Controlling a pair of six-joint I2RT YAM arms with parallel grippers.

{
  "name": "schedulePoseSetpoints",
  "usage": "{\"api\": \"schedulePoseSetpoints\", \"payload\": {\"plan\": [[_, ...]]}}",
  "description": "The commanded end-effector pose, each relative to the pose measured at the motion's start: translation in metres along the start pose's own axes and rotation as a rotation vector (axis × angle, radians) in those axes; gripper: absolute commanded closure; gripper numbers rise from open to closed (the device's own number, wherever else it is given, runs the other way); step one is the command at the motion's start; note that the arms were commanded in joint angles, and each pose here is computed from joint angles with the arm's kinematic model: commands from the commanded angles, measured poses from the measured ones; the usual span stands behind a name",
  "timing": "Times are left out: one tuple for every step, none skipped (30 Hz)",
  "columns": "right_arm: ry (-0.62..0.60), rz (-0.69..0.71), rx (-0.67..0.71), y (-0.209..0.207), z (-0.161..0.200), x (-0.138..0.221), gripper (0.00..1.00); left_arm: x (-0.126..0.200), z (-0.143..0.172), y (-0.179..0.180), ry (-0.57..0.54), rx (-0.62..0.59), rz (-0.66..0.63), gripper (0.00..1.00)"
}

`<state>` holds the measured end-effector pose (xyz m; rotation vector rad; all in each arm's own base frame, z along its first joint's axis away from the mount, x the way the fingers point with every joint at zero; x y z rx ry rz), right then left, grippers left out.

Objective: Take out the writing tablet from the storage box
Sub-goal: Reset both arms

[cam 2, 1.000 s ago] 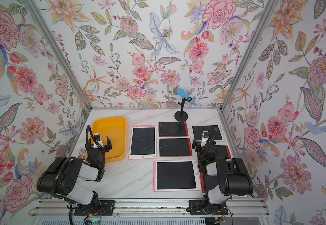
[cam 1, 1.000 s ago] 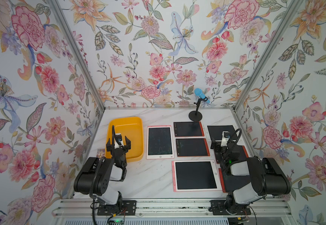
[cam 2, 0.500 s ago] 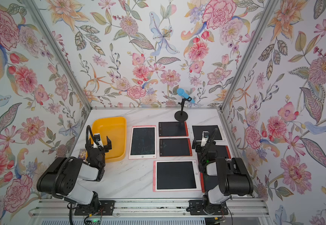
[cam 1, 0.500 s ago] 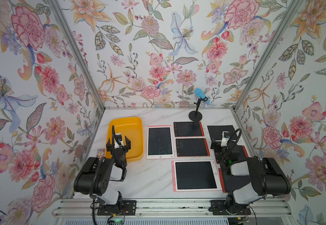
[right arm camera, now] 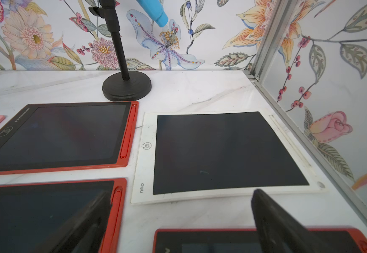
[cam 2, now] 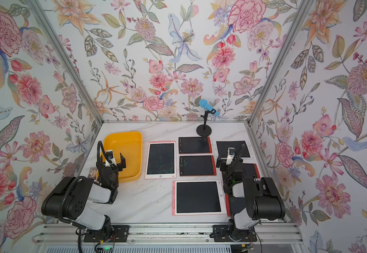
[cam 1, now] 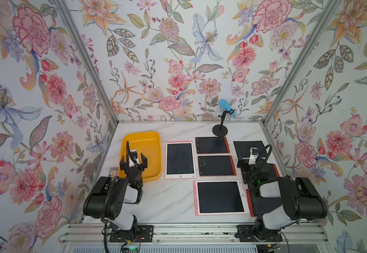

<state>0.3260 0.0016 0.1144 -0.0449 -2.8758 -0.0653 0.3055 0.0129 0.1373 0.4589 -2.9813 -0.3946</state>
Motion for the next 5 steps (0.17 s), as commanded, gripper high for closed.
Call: {"api": "schedulePoseSetpoints", "payload": {"plan": [[-0.025, -0.001, 0.019, 0.0017, -0.0062, -0.0008, 0.00, -0.0036, -0.0057, -0.0017, -0.024, 0.000, 0.001, 0.01], [-0.025, -0.001, 0.019, 0.0017, -0.0063, -0.0008, 0.00, -0.0041, -0.0052, -0.0010, -0.022, 0.003, 0.005, 0.01], [-0.025, -0.001, 0.019, 0.0017, -0.0060, -0.0007, 0.00, -0.0049, -0.0050, -0.0011, -0.021, 0.003, 0.013, 0.01], [-0.026, -0.001, 0.019, 0.0017, -0.0063, -0.0008, 0.00, -0.0052, -0.0042, -0.0007, -0.019, 0.009, 0.025, 0.01], [-0.024, -0.001, 0.019, 0.0017, -0.0059, -0.0007, 0.00, -0.0049, -0.0052, 0.0003, -0.025, 0.012, 0.024, 0.01]]}}
Point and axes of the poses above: each gripper's point midway between its finger pads, its own x axis back along the fingers, its own y axis along the line the jaws close on, z = x × y, the point moved 6 cm from there along x, back along the fingers, and after that the axes turned 4 degrees about -x, right-handed, at the moved point
